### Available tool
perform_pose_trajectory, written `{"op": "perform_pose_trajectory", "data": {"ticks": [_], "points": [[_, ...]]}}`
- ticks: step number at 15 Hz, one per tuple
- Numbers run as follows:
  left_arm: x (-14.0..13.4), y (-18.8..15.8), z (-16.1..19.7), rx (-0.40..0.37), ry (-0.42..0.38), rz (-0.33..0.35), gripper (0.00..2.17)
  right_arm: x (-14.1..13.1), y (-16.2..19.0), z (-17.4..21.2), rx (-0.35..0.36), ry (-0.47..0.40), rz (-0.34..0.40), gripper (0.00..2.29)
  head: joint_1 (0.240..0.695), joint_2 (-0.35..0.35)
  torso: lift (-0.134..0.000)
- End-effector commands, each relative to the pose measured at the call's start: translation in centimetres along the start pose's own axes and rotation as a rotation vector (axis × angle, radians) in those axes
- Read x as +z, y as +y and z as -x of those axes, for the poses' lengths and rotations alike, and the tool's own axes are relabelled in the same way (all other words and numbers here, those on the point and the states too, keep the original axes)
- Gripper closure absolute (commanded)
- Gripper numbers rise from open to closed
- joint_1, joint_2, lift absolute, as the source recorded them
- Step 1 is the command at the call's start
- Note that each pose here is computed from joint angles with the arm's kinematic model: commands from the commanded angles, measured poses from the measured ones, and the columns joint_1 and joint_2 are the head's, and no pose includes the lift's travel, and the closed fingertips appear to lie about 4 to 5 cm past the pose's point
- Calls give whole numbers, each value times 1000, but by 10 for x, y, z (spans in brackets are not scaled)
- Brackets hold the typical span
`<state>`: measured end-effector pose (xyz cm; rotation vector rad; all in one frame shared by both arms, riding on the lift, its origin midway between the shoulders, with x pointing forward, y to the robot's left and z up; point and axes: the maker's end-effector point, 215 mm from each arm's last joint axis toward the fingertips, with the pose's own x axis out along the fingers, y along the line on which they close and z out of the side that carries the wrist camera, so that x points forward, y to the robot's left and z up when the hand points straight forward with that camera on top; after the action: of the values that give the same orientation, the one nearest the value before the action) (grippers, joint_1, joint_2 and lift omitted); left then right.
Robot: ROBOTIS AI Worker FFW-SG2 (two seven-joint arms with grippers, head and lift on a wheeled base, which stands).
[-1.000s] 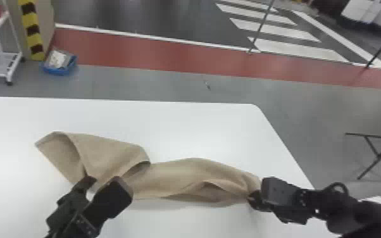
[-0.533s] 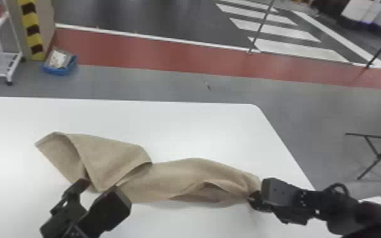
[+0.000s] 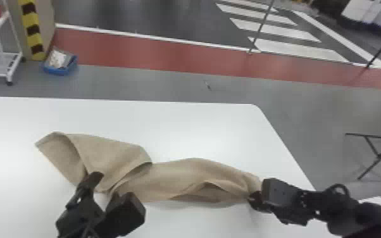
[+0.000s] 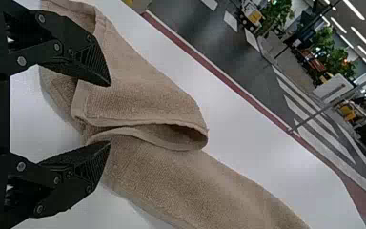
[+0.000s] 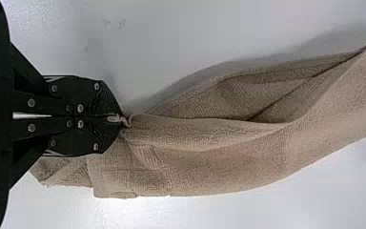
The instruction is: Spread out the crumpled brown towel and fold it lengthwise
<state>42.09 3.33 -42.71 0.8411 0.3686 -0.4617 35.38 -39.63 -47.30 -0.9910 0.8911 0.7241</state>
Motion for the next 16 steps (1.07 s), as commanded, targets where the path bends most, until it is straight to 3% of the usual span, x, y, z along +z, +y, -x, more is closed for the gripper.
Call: {"op": "perform_pose_trajectory", "data": {"ticks": [1, 9, 16], "points": [[-5, 2, 1, 14, 12, -27, 539, -1, 0, 0, 0, 1, -3, 2145, 695, -350, -124], [-25, 16, 8, 47, 58, -54, 539, -2, 3, -4, 3, 0, -7, 2145, 695, -350, -124], [-19, 6, -3, 45, 40, -73, 616, -4, 4, -4, 4, 4, -12, 2145, 695, -350, -124]]}}
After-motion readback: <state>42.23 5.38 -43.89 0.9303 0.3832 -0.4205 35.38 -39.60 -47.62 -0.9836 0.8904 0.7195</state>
